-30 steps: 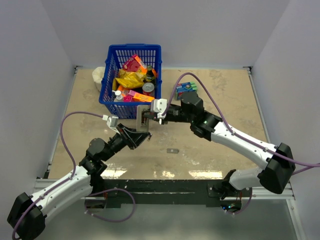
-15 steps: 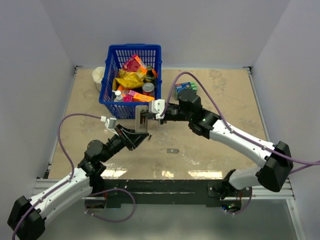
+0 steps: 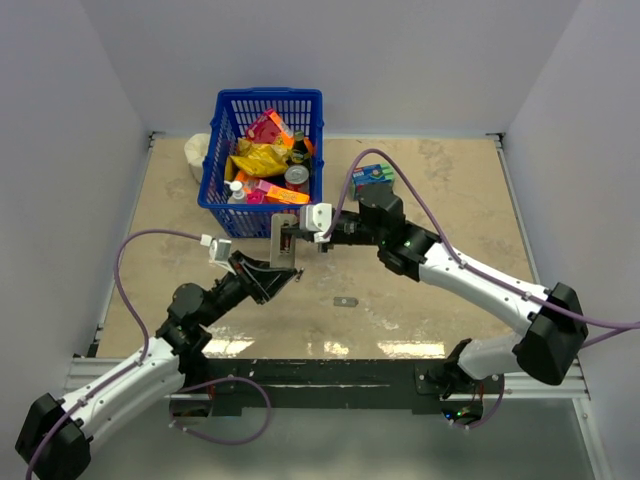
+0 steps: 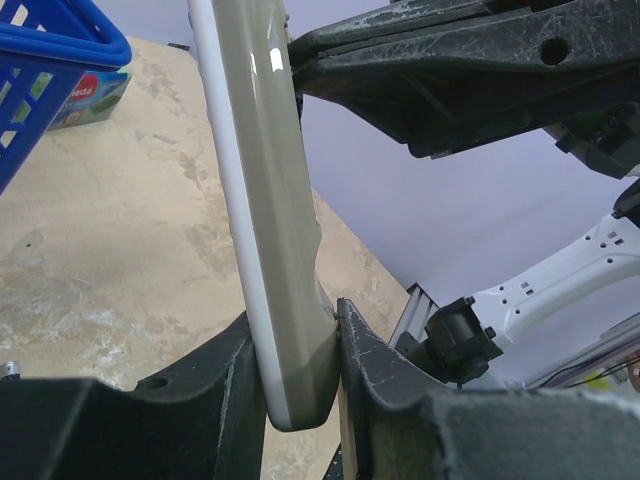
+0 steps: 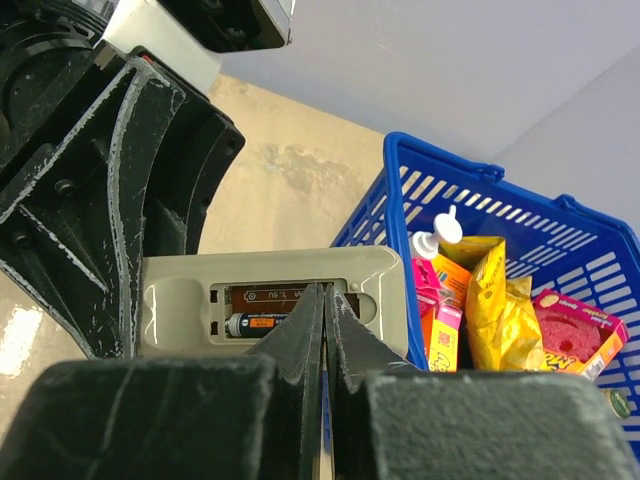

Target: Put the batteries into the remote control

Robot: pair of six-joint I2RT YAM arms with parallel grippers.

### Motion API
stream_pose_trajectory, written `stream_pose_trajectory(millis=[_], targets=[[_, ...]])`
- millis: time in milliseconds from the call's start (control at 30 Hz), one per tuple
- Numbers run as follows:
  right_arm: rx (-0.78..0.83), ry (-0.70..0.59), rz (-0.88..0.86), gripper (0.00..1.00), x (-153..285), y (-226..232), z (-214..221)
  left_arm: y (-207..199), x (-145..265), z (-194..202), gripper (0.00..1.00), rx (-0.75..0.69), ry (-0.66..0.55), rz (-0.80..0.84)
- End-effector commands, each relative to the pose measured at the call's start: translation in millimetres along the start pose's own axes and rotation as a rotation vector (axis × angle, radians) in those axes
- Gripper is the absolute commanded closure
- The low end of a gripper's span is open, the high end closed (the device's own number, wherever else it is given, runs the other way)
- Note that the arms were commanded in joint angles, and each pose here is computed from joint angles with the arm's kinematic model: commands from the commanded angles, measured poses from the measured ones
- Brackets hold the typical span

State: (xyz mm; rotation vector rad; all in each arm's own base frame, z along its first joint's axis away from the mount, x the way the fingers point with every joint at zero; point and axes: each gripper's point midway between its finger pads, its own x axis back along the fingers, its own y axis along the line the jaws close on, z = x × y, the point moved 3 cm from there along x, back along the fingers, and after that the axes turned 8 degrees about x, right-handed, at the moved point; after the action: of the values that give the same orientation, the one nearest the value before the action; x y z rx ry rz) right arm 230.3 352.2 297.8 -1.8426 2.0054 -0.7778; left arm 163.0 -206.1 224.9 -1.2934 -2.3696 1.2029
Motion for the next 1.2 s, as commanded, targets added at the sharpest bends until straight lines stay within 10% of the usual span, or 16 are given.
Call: stream_pose_trajectory(millis=[0,1167], targets=[[-0.176,0.123,-0.197,1.0,-3,55,50,-92,8,-56,1.0,-0.141,-0.217,0.407],[-0.216,0.321,0.006,0.94,21,39,105,-106,11,-69,1.0,-0.219,-0.257,0.438]])
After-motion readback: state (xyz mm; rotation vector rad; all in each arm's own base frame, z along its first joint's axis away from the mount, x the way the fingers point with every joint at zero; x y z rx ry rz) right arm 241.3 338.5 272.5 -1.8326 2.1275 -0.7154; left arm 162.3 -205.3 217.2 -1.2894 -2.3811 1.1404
